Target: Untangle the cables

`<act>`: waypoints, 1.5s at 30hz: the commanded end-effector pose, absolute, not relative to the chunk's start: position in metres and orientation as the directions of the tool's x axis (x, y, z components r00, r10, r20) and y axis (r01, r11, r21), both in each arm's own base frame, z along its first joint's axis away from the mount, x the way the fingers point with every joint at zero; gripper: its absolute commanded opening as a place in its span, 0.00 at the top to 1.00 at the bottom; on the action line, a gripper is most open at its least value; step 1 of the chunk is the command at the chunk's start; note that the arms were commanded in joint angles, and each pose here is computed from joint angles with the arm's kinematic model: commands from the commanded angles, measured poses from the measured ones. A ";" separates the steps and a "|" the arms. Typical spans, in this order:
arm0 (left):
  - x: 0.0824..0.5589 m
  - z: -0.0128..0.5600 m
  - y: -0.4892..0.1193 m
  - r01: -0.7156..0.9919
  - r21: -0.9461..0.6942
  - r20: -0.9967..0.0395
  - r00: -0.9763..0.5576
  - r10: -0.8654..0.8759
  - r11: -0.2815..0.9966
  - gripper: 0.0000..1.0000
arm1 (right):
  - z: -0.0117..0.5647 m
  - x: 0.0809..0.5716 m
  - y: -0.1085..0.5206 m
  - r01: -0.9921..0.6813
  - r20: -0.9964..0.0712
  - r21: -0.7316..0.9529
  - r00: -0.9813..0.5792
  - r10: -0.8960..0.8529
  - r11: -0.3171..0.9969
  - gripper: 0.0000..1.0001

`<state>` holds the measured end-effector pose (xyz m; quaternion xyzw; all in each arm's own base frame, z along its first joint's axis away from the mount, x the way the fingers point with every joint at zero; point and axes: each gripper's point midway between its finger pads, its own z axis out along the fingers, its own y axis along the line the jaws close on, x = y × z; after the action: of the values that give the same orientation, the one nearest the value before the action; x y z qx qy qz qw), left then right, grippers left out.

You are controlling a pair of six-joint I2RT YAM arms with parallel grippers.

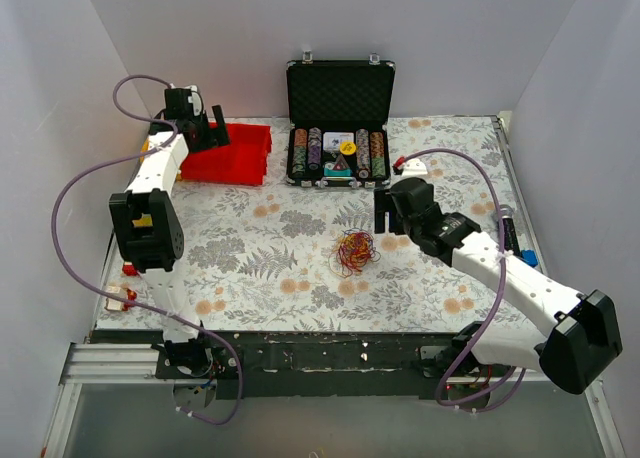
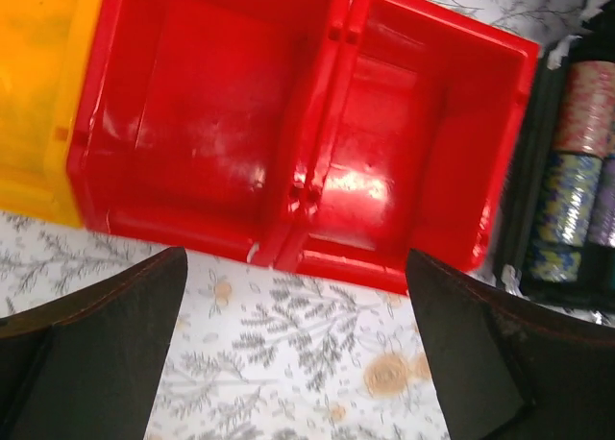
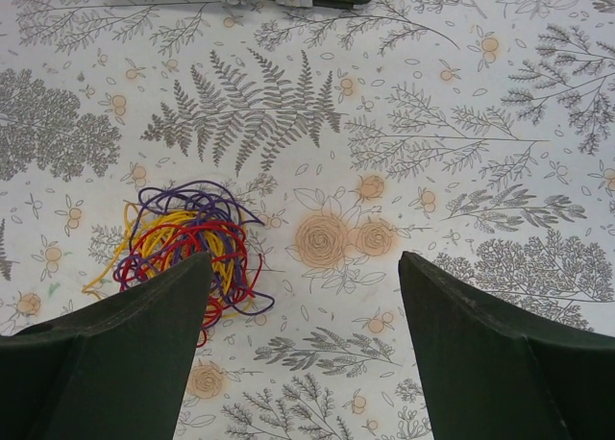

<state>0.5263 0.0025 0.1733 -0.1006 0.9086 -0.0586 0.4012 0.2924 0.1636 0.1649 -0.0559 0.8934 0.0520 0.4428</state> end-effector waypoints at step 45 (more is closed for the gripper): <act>0.444 0.135 -0.062 0.057 -0.038 -0.759 -0.651 0.008 0.998 0.94 | 0.037 0.240 0.250 -0.297 -0.652 0.127 -0.744 -0.146 0.946 0.33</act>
<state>0.4636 -0.0350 0.0893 -0.0058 0.9294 0.0014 0.3690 0.2596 0.2578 0.0381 -0.1383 0.9242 0.1014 0.3413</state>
